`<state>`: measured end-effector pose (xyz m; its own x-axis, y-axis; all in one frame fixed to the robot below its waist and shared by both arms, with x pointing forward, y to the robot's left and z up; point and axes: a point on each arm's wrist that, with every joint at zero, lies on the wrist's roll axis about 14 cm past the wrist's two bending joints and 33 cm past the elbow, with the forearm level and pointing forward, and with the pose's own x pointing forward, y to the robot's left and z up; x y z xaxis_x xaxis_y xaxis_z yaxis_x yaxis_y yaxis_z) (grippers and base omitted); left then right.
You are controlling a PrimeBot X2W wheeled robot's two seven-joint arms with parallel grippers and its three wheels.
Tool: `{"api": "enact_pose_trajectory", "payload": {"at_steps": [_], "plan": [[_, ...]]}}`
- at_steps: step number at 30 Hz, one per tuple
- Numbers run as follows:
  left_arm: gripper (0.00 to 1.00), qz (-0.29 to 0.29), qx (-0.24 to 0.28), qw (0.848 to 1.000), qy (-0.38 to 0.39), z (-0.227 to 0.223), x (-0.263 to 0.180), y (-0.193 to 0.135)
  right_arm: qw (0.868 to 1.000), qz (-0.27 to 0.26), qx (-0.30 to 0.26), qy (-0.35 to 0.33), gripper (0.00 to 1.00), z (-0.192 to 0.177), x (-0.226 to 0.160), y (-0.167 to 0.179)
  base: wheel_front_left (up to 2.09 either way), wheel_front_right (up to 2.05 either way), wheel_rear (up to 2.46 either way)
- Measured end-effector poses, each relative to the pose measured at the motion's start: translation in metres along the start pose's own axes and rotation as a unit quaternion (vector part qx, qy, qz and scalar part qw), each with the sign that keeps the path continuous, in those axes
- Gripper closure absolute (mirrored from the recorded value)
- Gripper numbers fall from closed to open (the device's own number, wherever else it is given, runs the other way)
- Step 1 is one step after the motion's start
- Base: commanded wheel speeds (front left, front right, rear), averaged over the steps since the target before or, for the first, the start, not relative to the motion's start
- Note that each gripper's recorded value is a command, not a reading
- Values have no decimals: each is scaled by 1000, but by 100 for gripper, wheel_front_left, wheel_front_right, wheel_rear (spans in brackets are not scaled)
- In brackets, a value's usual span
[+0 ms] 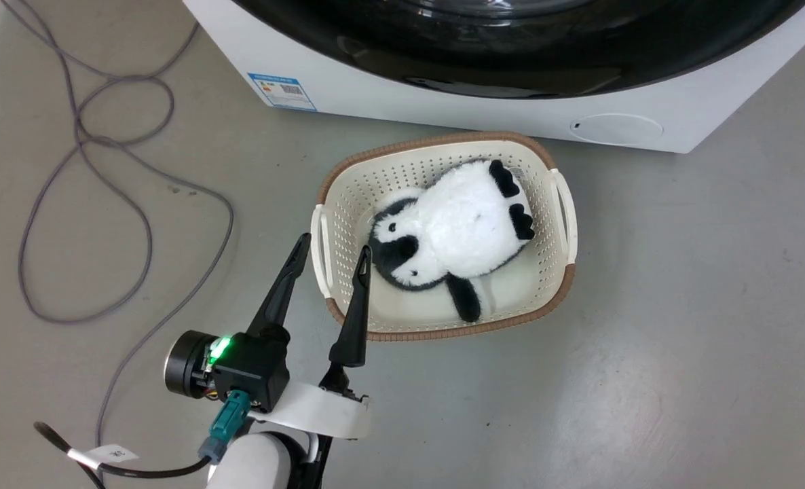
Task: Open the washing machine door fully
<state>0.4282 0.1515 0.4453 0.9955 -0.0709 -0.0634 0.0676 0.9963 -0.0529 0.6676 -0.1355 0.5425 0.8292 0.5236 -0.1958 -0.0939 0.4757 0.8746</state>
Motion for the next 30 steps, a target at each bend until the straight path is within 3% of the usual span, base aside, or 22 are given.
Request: {"api": "enact_pose_trajectory", "payload": {"at_steps": [19,30], "plan": [[0,5,-1,1000,7,-6,4,3,1000,0,24,9,100,-5,14,-4,0,0,0],[0,12,0,1000,3,-2,2,6,996,-15,41,81,100,-27,10,-8,0,0,0]]}}
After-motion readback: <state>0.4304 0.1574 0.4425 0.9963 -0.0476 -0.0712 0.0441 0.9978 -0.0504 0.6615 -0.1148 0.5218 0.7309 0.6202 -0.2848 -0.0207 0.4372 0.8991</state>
